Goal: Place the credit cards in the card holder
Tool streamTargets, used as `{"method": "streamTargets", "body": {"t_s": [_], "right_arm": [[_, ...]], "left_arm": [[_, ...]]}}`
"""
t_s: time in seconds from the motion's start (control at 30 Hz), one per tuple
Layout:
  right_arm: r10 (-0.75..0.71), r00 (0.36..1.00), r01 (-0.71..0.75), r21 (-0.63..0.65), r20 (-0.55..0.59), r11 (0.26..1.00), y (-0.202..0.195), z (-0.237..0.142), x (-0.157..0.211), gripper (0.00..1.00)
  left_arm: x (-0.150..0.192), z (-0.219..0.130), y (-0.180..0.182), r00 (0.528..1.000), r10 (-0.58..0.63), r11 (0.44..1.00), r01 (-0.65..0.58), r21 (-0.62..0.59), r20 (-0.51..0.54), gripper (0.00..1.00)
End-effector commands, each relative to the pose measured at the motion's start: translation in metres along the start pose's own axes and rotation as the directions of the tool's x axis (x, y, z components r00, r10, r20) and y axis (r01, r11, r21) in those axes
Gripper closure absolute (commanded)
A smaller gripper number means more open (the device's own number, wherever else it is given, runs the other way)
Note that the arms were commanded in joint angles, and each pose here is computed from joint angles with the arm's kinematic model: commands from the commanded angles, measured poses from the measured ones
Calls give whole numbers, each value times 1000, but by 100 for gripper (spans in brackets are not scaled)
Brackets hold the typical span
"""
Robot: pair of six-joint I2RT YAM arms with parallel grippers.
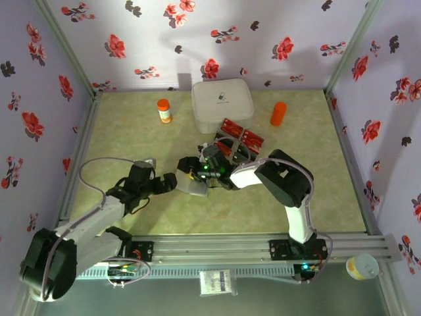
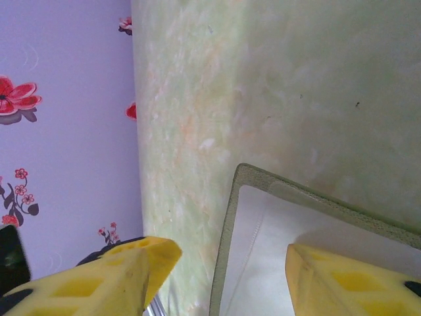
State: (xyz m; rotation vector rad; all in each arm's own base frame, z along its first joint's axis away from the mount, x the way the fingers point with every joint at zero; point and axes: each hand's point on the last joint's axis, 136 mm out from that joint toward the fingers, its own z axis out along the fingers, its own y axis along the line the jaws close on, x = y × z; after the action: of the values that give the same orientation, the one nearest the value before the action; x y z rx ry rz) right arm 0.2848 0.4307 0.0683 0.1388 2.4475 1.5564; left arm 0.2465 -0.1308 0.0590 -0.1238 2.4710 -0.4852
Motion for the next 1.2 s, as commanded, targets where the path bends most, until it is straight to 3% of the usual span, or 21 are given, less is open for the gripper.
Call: {"method": "streamTargets", "body": {"t_s": [0.0, 0.43, 0.77, 1.17], "right_arm": [[25, 1000, -25, 2, -18, 1000, -7, -2, 5, 42], [46, 999, -46, -33, -19, 998, -3, 3, 2, 43], [24, 1000, -25, -82, -13, 996, 20, -11, 2, 42], [10, 1000, -10, 31, 7, 999, -30, -52, 29, 43]], "left_arm": [[-2, 7, -10, 998, 58, 998, -58, 27, -3, 1], [2, 22, -14, 996, 90, 996, -90, 17, -20, 1], [18, 32, 11, 999, 8, 996, -11, -87, -36, 2], [25, 29, 23, 998, -37, 987, 27, -160, -60, 2]]}}
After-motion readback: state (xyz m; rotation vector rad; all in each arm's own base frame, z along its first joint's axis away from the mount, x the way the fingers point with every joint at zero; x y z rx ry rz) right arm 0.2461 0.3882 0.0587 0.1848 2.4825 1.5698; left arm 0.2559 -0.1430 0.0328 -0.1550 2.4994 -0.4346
